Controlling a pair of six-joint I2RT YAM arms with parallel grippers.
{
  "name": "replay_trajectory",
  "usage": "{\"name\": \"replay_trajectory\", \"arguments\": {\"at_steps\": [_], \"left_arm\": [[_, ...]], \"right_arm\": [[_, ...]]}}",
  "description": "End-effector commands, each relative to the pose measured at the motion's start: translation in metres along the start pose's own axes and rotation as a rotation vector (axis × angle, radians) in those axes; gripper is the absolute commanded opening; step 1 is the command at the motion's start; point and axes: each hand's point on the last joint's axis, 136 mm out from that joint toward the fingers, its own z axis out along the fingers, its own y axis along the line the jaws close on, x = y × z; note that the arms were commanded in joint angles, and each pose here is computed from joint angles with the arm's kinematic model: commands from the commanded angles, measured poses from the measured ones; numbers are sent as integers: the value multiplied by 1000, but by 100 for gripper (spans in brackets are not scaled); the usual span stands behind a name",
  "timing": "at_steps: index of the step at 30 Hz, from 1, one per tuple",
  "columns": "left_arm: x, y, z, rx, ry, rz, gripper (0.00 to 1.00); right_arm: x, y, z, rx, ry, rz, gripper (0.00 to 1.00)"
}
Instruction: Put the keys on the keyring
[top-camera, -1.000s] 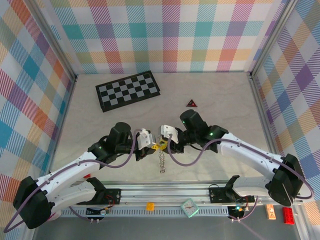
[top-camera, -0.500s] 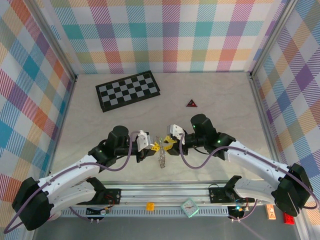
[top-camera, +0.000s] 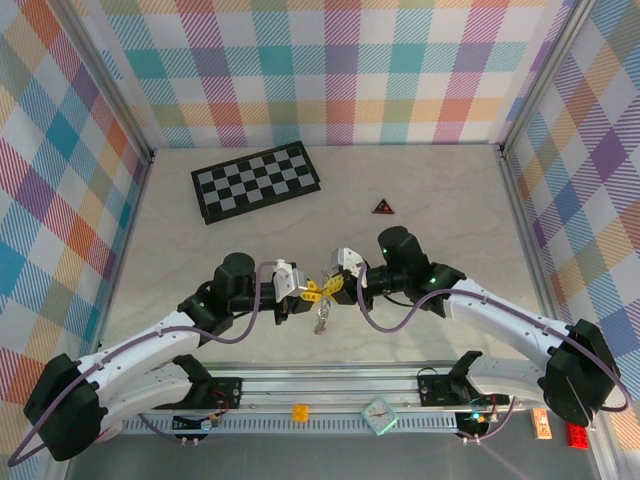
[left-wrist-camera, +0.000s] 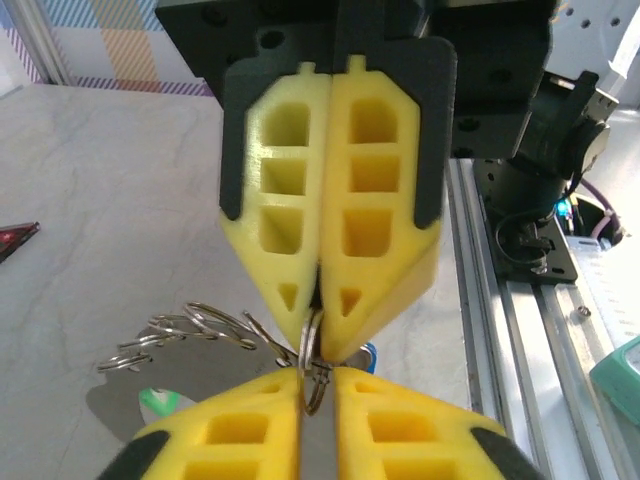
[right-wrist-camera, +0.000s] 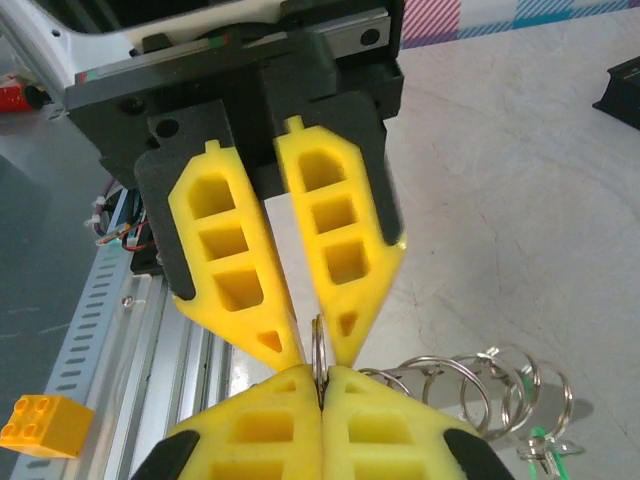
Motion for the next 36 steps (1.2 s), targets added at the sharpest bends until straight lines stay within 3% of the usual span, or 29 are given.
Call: {"name": "replay_trajectory", "arguments": {"at_steps": [1,9,16,26,30,32,36], "left_arm": [[-14,5,-4,-44,-33,44,27],[0,9,-10,-61,138,62,29],[-5,6,-8,-25,144,74,25],[-7,-1,-7,24,141,89,0],[-7,-1,-9,9,125,90,0],[-8,1,-9,-8,109,78,0],[-10,5,-7,-46,48,49,0]], "right_arm": [[-11,3,-1,-29,-1,-35,0],[-3,1,1,0,150,-93,0],[-8,7,9,-15,199,-150,0],[-17,11,14,-25,162,-174,0],[-14,-4,5,110,120,-166,30],[-11,-9,-1,163,114,-135,37],[2,-13,-7,214,115,-29,41]]}}
